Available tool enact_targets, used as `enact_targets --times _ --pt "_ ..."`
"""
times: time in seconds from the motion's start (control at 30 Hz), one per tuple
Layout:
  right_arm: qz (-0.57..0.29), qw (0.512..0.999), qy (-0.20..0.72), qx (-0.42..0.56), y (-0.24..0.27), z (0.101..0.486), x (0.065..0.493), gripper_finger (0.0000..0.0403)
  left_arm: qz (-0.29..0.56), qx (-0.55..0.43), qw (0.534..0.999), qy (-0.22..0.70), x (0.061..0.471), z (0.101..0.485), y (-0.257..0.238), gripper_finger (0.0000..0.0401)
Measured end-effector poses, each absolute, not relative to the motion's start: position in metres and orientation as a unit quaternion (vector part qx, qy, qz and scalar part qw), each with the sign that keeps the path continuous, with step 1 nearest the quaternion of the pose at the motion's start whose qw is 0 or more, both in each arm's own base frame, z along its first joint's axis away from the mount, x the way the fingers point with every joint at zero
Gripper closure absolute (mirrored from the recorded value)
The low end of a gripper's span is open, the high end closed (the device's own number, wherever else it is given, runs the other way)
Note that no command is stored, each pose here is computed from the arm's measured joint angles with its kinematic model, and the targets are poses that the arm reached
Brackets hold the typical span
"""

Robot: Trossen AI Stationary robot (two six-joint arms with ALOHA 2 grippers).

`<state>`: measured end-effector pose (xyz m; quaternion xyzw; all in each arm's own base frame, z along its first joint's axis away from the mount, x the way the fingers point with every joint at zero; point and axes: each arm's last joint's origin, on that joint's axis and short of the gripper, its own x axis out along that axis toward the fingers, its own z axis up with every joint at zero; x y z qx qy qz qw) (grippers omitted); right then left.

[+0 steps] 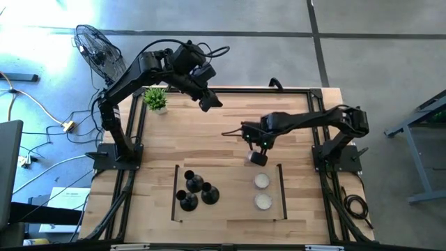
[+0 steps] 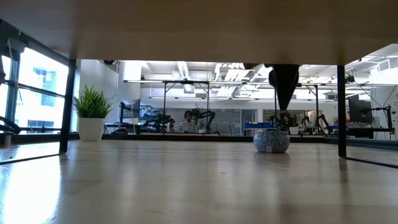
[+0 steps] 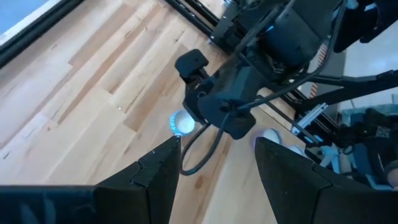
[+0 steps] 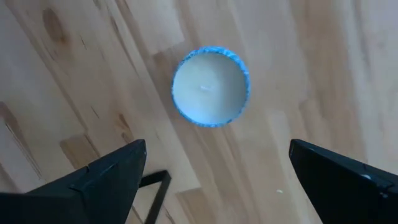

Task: Pick & Place candle stick holders
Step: Put the blue scented candle on the shelf

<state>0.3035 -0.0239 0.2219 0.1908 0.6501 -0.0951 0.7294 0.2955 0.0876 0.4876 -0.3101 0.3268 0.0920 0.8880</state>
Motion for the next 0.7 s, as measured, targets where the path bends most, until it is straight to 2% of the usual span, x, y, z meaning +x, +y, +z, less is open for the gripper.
enact_targets --times 0.7 --pt "-0.064 0.754 0.632 0.166 -0.008 0.209 0.307 0.0013 0.106 -0.346 0.875 0.323 0.295 0.488 0.088 0.0197"
